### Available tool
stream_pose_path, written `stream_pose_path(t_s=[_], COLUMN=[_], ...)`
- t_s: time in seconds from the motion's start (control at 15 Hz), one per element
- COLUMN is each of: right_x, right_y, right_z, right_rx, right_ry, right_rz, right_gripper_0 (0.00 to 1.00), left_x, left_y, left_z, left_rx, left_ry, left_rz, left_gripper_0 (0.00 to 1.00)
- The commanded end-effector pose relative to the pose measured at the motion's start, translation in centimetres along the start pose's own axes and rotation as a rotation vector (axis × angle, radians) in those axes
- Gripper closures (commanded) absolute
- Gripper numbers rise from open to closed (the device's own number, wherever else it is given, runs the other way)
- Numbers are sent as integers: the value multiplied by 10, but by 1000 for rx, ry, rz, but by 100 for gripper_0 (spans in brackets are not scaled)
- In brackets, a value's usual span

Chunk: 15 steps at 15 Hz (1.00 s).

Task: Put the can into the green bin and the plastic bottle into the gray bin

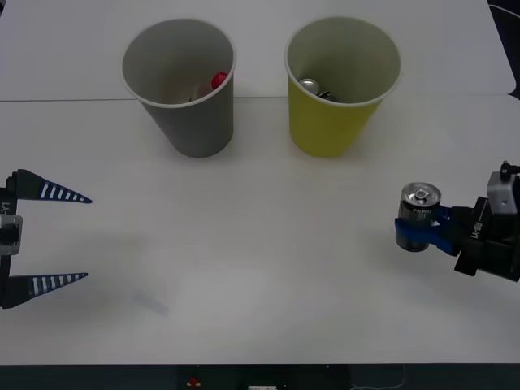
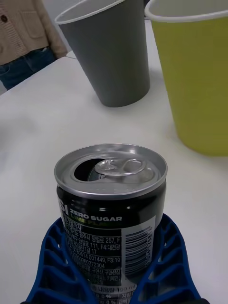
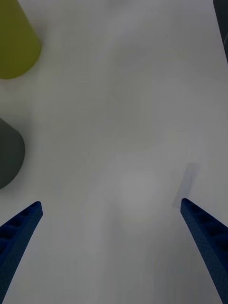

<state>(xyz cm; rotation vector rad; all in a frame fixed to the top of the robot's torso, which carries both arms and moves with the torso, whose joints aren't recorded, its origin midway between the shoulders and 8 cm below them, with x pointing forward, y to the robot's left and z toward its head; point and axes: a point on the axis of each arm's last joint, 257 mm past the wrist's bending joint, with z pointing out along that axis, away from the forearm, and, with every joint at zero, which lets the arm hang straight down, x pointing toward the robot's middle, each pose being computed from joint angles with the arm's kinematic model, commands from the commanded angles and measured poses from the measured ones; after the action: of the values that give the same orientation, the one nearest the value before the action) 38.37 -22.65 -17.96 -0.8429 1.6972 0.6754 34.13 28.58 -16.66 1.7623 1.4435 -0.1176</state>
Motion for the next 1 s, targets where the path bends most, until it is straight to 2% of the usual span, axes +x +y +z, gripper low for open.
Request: stream_pose_path(t_s=[0.07,0.33,0.6,0.8,1.0], right_x=[-25,-61,-89,-113,-129], right_y=[6,17,18,13,5], right_z=[-1,1,7,8,7], right_rx=[16,61,97,108,118], right_ry=[24,62,82,123,144], right_rz=[53,135,179,168,113], right_gripper_0=[100,100,100,100,100], left_x=[0,0,0,0,0], left_y=[0,0,0,0,0], left_z=[0,0,0,0,0], left_rx=[0,0,0,0,0], left_ry=[0,0,0,0,0], left_rz=[0,0,0,0,0], left_gripper_0=[0,0,0,0,0])
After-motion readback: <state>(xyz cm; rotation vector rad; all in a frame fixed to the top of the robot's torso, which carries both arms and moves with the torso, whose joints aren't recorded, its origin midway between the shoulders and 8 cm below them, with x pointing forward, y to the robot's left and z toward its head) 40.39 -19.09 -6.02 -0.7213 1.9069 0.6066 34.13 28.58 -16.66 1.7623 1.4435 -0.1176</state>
